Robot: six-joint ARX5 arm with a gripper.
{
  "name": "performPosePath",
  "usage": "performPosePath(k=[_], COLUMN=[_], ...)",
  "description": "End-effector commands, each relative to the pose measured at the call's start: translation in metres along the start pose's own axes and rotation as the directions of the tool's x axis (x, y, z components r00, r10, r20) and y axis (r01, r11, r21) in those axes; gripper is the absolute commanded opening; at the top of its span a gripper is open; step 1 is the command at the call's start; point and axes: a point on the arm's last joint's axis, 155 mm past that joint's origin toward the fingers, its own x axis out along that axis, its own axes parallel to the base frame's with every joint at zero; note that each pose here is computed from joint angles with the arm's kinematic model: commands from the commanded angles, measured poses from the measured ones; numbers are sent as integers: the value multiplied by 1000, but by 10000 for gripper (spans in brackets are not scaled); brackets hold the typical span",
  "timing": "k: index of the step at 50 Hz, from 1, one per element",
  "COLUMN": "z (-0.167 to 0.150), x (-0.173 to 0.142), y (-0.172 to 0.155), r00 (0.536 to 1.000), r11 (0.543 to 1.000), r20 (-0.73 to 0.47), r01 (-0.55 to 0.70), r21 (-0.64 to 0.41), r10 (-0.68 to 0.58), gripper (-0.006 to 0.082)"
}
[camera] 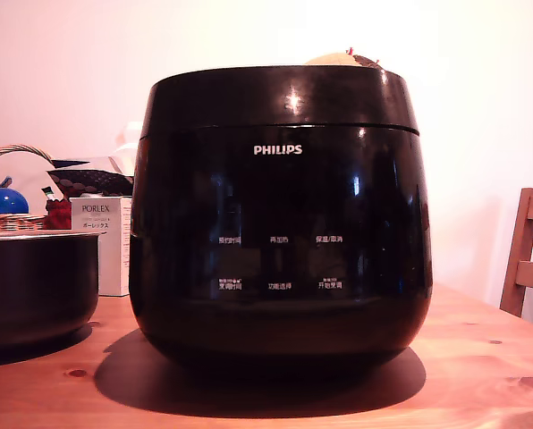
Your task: Open the rice cooker by pressing the large metal button on the top of its lid with medium force
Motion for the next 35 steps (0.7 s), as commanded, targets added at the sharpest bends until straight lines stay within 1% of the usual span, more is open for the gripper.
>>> performPosePath(k=[1, 4, 5, 15, 16, 21, 28, 29, 30, 35], z=[6, 11, 13, 44, 47, 58, 66, 67, 67, 64], x=[4, 9, 10, 31, 33, 48, 72, 76, 80, 99], y=[-5, -5, -5, -1, 0, 3, 8, 9, 9, 9], r00=[1000, 999, 999, 999, 999, 997, 994, 994, 993, 988], r11=[998, 999, 989, 995, 937, 945, 956, 872, 869, 879], r20=[-15, -33, -38, -43, -44, -61, -95, -102, -109, -148], r01=[13, 15, 19, -20, -11, -16, -17, 9, 14, 38], r21=[56, 31, 145, 95, 349, 326, 294, 489, 495, 476], r10=[-12, -14, -14, 24, 29, 38, 47, 47, 47, 37], gripper=[-22, -22, -22, -22, -22, -22, -22, -22, -22, -22])
